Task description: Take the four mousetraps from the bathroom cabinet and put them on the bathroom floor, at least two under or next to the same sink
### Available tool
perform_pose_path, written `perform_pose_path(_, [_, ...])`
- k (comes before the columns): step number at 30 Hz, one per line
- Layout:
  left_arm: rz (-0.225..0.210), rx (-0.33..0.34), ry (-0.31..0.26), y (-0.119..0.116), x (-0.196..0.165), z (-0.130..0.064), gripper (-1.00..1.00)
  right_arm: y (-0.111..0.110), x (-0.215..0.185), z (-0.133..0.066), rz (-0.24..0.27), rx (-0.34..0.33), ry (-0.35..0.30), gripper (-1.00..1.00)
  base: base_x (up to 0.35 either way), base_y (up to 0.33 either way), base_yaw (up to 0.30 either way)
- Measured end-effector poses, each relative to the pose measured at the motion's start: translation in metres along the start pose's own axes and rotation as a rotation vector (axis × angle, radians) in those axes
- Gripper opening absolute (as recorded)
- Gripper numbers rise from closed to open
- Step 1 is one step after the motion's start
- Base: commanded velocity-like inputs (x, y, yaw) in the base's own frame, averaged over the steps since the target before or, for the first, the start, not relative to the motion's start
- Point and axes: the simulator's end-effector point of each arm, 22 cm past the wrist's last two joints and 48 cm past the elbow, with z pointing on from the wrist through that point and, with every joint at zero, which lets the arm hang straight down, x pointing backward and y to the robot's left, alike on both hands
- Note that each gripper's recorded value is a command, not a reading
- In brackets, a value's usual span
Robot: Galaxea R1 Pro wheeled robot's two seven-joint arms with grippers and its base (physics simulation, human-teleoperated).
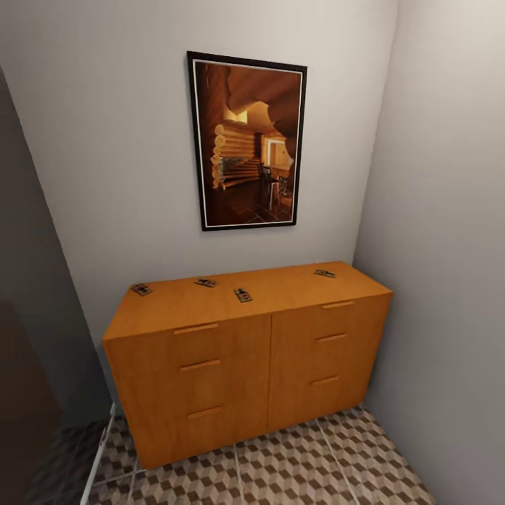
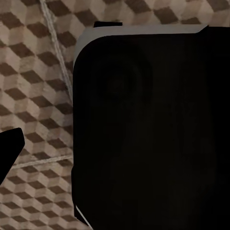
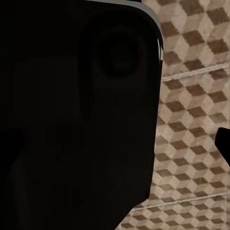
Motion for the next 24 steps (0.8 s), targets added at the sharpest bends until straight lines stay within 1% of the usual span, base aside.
perform_pose_path(5, [0.000, 0.000, 0.000, 0.0000, 0.0001, 0.0000, 1.00, 0.0004, 0.0000, 0.0000, 0.000, -0.001, 0.000, 1.00, 0.154, -0.034, 0.029])
perform_pose_path(17, [0.000, 0.001, 0.000, -0.0011, 0.0000, -0.0001, 1.00, 0.0007, 0.0000, -0.0001, 0.000, -0.001, -0.001, 1.00, 0.248, -0.101, 0.005])
perform_pose_path(24, [0.000, 0.001, 0.000, -0.0010, 0.0000, 0.0000, 1.00, 0.0002, 0.0000, 0.0000, 0.000, 0.000, 0.000, 1.00, 0.093, -0.047, 0.001])
